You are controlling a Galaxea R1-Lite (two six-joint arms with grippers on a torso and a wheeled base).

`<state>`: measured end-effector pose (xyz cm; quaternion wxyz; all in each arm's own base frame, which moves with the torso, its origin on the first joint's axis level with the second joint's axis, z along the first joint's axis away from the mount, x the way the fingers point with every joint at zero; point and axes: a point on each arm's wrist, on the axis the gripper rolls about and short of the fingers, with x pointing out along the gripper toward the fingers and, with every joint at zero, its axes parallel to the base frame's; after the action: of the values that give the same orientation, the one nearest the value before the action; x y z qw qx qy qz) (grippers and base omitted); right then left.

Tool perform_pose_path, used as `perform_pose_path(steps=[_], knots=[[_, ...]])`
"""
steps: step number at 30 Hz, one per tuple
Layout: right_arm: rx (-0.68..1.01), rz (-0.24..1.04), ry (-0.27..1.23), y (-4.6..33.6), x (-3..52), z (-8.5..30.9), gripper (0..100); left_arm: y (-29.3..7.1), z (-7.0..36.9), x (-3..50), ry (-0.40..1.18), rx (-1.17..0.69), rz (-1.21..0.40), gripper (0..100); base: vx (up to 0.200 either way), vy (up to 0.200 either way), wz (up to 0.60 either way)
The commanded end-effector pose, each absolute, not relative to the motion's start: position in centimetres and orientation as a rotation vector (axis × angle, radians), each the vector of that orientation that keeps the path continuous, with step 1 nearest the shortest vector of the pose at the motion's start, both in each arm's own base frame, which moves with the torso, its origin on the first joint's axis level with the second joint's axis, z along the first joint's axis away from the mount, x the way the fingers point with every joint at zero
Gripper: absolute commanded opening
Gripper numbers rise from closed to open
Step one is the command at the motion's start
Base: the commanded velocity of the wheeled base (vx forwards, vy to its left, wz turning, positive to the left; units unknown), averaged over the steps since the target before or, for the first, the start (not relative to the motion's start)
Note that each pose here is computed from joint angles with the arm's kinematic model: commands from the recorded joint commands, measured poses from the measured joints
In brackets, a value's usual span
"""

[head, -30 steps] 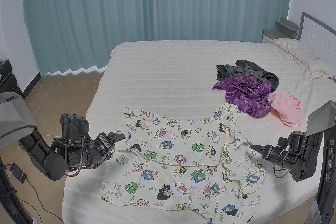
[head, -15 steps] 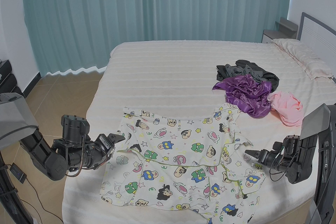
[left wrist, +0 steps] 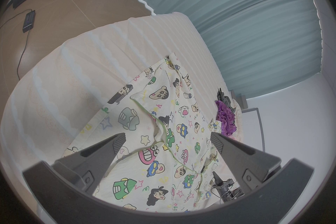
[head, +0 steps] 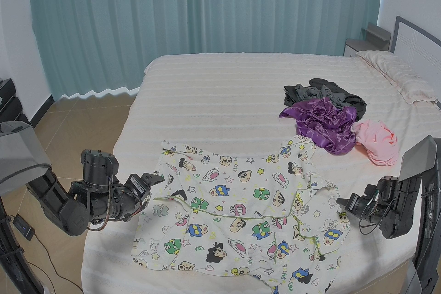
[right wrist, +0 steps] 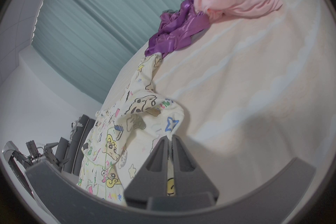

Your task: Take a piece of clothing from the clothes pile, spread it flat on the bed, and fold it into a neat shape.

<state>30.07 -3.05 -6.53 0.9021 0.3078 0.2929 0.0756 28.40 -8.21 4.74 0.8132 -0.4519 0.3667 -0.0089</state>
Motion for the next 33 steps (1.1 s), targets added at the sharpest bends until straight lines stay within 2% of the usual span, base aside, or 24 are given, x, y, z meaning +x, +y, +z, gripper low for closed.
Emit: perform_pose_path(steps=[1,18,19,26,33], knots=[[0.63,0.096,0.531,-4.8,30.3,-5.2,0,-8.2,4.4,28.4,0.791,-0.96,-0.013,100,0.0,0.0,0.0],[0.608,0.016,0.429,-7.5,31.6,-4.3,0,-8.4,3.9,28.0,0.82,-0.948,-0.01,100,0.0,0.0,0.0],[0.608,0.011,0.423,-7.7,31.7,-4.3,100,-8.4,3.8,28.0,0.825,-0.947,-0.011,100,0.0,0.0,0.0],[0.609,-0.025,0.399,-8.5,31.7,-4.0,100,-8.7,2.9,27.3,0.873,-0.928,-0.001,100,0.0,0.0,0.0],[0.639,-0.003,0.432,-6.5,29.0,-1.6,100,-8.7,2.4,26.1,0.905,-0.874,-0.012,100,0.0,0.0,0.0]])
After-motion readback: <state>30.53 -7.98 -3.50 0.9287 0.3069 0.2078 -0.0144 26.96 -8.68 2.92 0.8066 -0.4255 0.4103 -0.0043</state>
